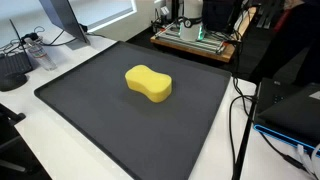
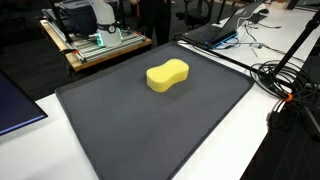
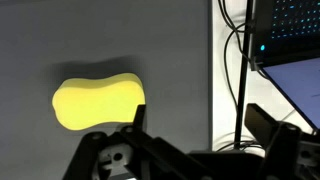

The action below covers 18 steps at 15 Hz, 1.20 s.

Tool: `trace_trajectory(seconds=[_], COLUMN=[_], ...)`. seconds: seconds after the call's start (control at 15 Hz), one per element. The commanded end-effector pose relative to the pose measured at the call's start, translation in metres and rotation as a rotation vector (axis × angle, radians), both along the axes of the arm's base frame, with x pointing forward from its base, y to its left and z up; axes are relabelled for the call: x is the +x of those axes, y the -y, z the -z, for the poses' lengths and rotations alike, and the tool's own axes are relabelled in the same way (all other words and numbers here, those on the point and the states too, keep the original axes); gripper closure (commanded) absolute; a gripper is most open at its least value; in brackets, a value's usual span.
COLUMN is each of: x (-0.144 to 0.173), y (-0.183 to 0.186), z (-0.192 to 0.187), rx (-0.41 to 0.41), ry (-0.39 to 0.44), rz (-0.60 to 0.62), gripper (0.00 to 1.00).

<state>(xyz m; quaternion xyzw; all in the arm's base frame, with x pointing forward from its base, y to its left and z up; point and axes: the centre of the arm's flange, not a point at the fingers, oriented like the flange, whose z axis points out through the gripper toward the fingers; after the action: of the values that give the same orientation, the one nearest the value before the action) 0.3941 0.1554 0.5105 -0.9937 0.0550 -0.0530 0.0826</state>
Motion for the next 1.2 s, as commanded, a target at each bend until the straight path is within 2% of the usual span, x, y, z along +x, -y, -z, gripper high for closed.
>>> trace_trajectory(seconds=[0.0,0.73,1.13], x=[0.000,0.000,0.028], y=[0.000,0.000,-0.023], z=[0.000,0.000,-0.012], rx=[0.000,0.000,-0.141], ry=[0.000,0.000,-0.017], rz=[0.000,0.000,-0.051], gripper=[0.00,0.00,0.00])
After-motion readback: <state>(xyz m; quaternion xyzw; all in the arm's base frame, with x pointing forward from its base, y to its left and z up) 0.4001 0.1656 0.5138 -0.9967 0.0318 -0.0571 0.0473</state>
